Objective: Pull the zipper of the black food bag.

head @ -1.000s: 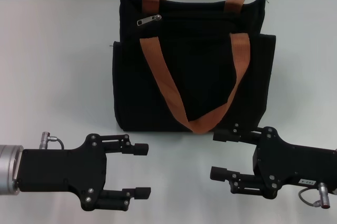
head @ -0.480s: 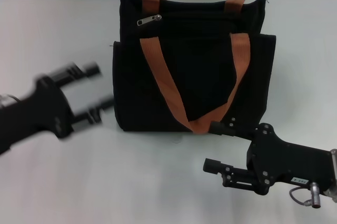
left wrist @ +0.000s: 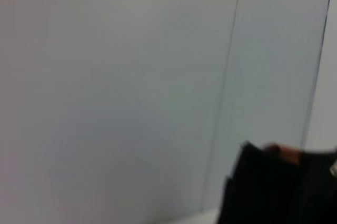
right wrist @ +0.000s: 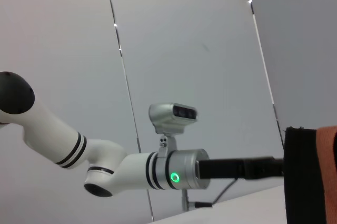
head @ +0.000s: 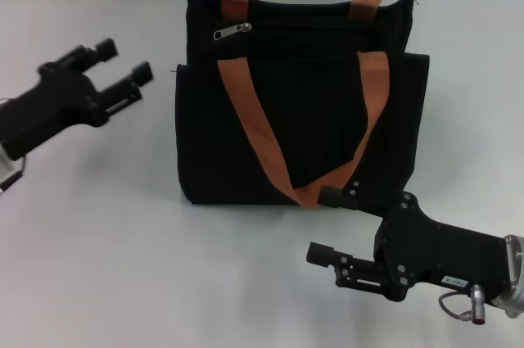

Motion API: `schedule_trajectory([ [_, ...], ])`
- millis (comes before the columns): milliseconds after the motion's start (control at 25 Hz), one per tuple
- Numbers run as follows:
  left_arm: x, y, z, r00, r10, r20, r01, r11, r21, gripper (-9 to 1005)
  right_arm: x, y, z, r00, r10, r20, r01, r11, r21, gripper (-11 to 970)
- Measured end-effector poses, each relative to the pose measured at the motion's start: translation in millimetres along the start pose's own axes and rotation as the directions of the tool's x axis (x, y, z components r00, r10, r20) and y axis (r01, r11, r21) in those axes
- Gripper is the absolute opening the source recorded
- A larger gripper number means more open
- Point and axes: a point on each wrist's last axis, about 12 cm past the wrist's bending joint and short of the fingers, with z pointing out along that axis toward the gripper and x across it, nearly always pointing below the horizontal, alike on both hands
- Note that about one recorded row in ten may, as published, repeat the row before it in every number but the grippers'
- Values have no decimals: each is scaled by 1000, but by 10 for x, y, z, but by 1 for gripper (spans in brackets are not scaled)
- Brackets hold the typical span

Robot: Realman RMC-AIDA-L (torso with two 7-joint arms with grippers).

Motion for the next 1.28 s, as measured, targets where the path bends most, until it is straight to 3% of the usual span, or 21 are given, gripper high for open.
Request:
schedule_trajectory([
  [40,15,-9,162,998,4,-67,-1,999,35,706,0,-2,4,1000,1,0,-1,1000,2,715],
  [240,-29,-77,379,995,28,-94,-17,993,114,704,6,-7,21,1000,3,-1,-3,1000,5,715],
  [680,-77,-139,652,996,32,-89,-18,988,153,699,50,7,41,1000,-11,7,10,999,42,716],
  [1280,-115,-161,666,1000,4,7,-5,992,127,692,51,4,42,1000,-9,14,8,998,54,715],
])
